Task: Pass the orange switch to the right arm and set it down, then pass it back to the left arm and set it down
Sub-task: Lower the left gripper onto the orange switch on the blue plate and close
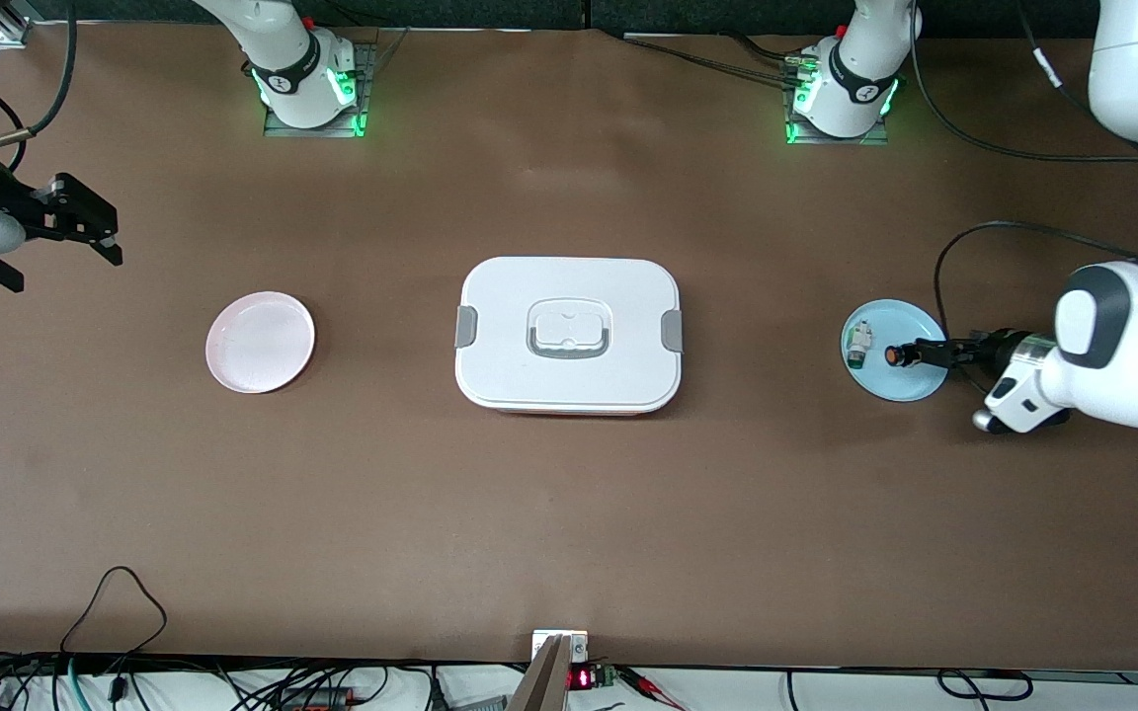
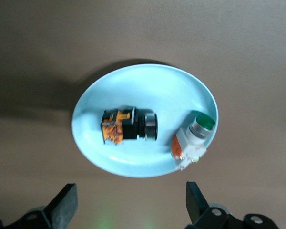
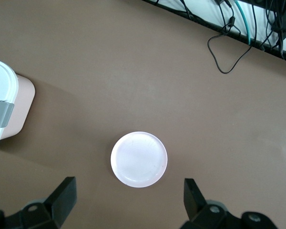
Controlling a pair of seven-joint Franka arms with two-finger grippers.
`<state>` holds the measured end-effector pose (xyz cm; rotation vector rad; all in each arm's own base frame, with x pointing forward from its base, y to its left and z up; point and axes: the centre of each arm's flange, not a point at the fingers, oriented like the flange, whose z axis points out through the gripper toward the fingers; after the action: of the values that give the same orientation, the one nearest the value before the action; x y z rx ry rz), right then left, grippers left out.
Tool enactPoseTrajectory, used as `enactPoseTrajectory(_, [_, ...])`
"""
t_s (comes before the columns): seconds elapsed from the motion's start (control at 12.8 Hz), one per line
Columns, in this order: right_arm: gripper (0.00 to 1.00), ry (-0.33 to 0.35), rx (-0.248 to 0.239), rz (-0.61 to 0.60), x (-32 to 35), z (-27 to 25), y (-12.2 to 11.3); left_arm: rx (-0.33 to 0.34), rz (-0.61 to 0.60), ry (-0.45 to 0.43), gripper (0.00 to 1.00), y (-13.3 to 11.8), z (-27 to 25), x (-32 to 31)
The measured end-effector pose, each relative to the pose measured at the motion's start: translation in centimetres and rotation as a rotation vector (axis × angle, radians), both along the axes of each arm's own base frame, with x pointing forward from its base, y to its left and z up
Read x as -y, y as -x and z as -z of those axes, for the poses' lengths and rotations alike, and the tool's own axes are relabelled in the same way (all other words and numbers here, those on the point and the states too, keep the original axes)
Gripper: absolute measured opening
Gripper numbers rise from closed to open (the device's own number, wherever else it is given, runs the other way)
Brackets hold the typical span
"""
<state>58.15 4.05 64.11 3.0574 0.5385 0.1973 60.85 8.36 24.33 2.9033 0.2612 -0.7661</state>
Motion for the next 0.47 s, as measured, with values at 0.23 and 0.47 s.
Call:
enactPoseTrajectory(0.23, [1.00, -0.001, 0.017, 0.009, 0.5, -0.8, 0.2, 0.029, -0.007, -0.010, 1.00, 0.7, 2.2, 0.3])
enactPoseTrajectory(0.47, [1.00, -0.003, 0.035, 0.007, 0.5, -1.0, 0.1, 0.045, -0.012, -0.016, 1.00, 1.2, 3.7, 0.3])
